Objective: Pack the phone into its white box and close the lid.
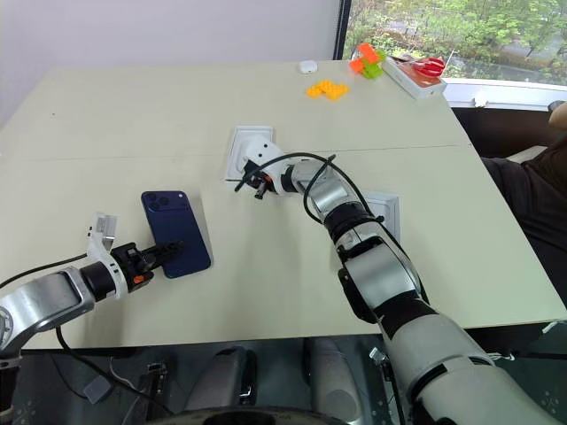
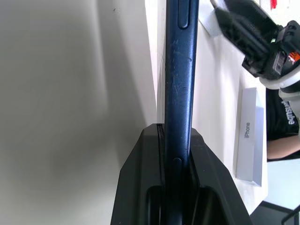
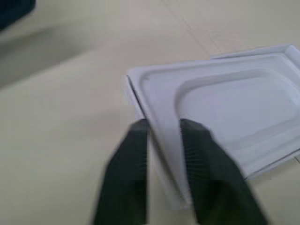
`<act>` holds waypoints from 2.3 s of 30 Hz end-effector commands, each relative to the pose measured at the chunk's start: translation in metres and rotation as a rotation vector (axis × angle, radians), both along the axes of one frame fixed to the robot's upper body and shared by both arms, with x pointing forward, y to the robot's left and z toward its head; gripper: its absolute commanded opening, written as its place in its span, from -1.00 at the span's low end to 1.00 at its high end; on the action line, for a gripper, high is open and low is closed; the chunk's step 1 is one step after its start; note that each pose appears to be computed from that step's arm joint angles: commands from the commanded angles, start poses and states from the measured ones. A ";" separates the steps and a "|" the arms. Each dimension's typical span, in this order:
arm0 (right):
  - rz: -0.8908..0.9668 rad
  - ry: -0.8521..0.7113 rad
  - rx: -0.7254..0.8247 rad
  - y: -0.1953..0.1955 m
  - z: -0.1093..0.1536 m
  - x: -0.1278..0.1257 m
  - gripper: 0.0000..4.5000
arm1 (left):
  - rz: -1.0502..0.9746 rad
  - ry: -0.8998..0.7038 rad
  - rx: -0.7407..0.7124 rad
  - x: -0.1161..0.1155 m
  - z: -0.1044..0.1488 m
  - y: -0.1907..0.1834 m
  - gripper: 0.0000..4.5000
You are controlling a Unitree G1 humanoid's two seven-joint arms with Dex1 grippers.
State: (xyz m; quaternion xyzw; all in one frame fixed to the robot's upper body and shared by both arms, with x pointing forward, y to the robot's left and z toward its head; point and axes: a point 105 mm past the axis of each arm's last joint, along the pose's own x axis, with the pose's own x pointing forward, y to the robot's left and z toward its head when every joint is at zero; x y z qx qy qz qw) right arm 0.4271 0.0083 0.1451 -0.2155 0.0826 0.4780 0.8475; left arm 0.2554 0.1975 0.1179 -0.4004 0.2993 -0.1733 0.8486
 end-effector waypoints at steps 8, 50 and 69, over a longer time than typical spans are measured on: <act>-0.105 -0.014 0.069 0.003 0.025 0.014 -0.98 | -0.029 -0.054 -0.019 0.002 0.013 -0.006 -1.00; 0.107 -0.138 -0.158 0.002 0.030 0.002 -0.98 | -0.035 -0.040 -0.027 0.005 0.010 -0.008 -1.00; 0.412 -0.122 -0.392 0.005 -0.017 -0.029 -0.98 | -0.016 -0.044 -0.032 0.004 0.010 -0.007 -1.00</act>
